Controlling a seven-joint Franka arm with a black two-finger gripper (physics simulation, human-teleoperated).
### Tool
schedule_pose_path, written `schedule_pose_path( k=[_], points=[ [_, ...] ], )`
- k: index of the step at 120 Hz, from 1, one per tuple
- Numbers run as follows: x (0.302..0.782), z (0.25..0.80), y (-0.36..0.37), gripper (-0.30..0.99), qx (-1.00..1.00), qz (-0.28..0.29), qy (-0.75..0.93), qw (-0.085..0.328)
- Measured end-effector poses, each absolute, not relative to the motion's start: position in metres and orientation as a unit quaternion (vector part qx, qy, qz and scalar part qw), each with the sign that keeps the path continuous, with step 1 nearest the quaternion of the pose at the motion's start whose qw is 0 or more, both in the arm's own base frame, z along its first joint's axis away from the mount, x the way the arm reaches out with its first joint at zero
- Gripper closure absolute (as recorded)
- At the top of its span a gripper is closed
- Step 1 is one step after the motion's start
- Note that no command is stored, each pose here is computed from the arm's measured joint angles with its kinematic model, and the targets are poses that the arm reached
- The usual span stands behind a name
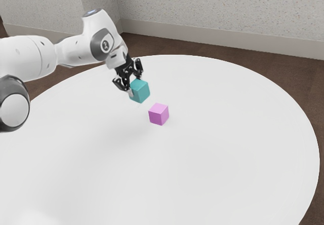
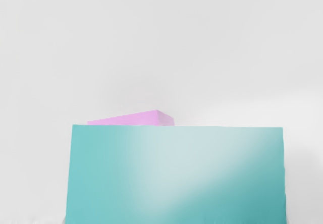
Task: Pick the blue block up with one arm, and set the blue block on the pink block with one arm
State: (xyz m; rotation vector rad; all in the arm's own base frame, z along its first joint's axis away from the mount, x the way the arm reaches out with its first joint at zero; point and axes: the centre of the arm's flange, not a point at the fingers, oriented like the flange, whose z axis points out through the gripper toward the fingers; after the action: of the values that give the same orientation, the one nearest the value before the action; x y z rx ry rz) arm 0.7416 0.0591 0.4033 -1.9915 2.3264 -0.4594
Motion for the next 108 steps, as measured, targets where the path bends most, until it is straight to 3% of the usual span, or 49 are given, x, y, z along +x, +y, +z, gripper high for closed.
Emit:
schedule_pose_path(
  k=[38, 108],
  points=[
    [0.783, 0.369, 0.064, 0.45, -0.665, -0.178, 0.725, 0.020],
    [0.791, 0.337, 0.046, 0.41, -0.680, -0.203, 0.704, -0.023]
  ],
)
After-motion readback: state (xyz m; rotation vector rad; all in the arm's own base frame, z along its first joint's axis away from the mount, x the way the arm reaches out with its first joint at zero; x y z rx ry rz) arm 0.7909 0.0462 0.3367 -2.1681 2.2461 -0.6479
